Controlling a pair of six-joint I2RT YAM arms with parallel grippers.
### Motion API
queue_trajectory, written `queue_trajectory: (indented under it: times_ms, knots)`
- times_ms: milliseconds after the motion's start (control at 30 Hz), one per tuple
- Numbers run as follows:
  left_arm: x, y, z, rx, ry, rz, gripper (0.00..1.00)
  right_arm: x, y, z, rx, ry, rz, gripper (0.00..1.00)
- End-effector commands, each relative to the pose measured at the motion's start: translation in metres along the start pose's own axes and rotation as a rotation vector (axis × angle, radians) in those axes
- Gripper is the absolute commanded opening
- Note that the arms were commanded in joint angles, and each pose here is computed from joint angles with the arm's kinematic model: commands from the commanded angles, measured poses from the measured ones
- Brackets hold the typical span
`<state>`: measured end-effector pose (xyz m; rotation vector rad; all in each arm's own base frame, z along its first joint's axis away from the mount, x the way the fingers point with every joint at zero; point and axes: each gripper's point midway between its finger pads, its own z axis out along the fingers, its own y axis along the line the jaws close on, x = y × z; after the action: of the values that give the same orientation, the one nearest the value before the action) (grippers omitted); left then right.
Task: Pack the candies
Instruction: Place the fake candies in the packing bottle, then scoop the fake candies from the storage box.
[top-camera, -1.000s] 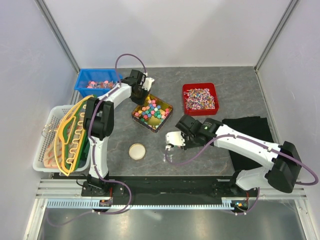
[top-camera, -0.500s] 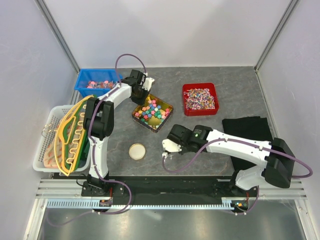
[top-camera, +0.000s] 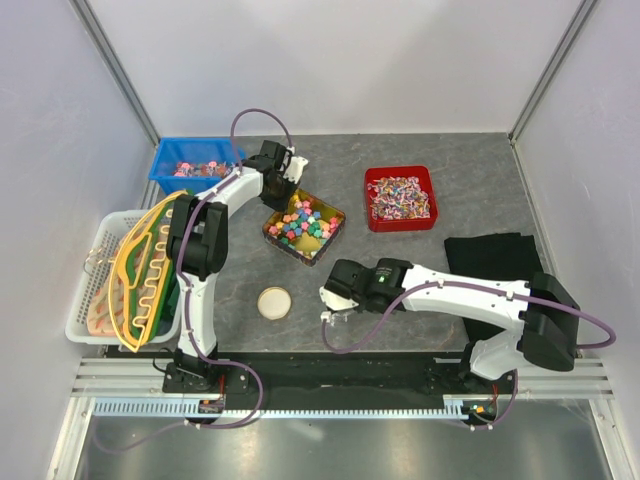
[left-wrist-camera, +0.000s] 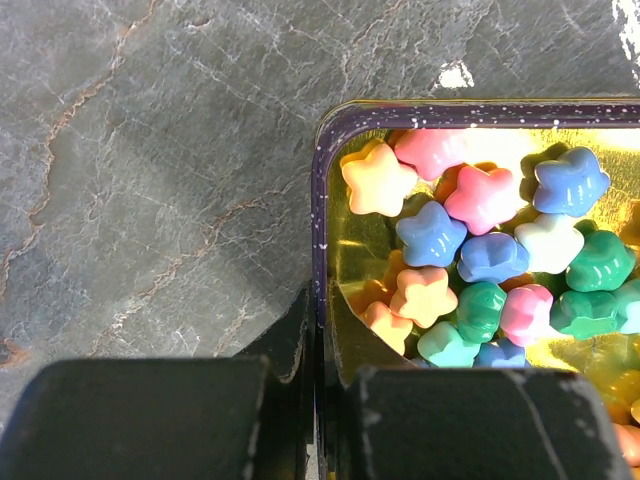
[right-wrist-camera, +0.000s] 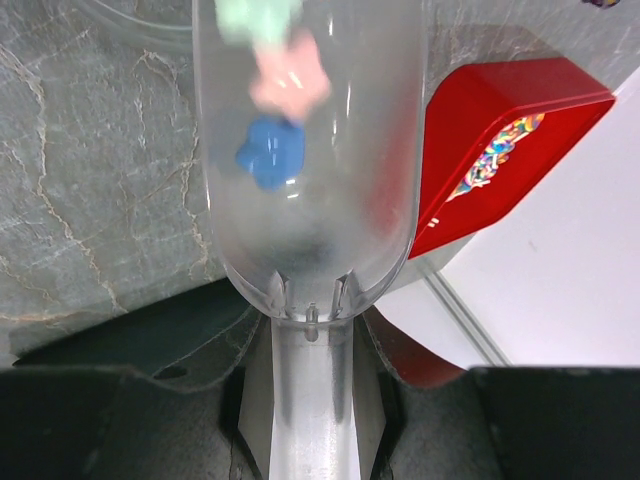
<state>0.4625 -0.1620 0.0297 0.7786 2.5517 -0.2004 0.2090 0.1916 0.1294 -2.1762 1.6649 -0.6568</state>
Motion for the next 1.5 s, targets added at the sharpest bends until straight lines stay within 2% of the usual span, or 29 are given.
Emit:
queue_trajectory:
  times_ms: [0,500,733,933,1200,1467]
  knots:
    - [-0.034,0.002,-0.033,-0.011,-0.124,-0.025,0.02,-0.008,-0.019,-0.014,0.075,-0.003,-0.005,0.00]
    - [-0.037,0.005,-0.035,-0.015,-0.136,-0.035,0.02,-0.010,-0.025,-0.021,0.111,-0.004,-0.021,0.00]
    - [-0.043,-0.001,-0.046,0.011,-0.170,-0.020,0.02,-0.028,-0.060,-0.048,0.182,-0.126,0.064,0.00]
    - [-0.051,-0.005,-0.066,0.021,-0.217,0.011,0.02,-0.022,-0.113,-0.035,0.357,-0.035,0.095,0.00]
    - [-0.055,-0.008,-0.079,0.007,-0.242,0.037,0.02,-0.011,-0.189,-0.004,0.452,0.091,0.132,0.00]
    - [-0.054,-0.001,-0.084,-0.069,-0.235,0.056,0.02,-0.016,-0.207,0.021,0.456,0.210,0.011,0.00]
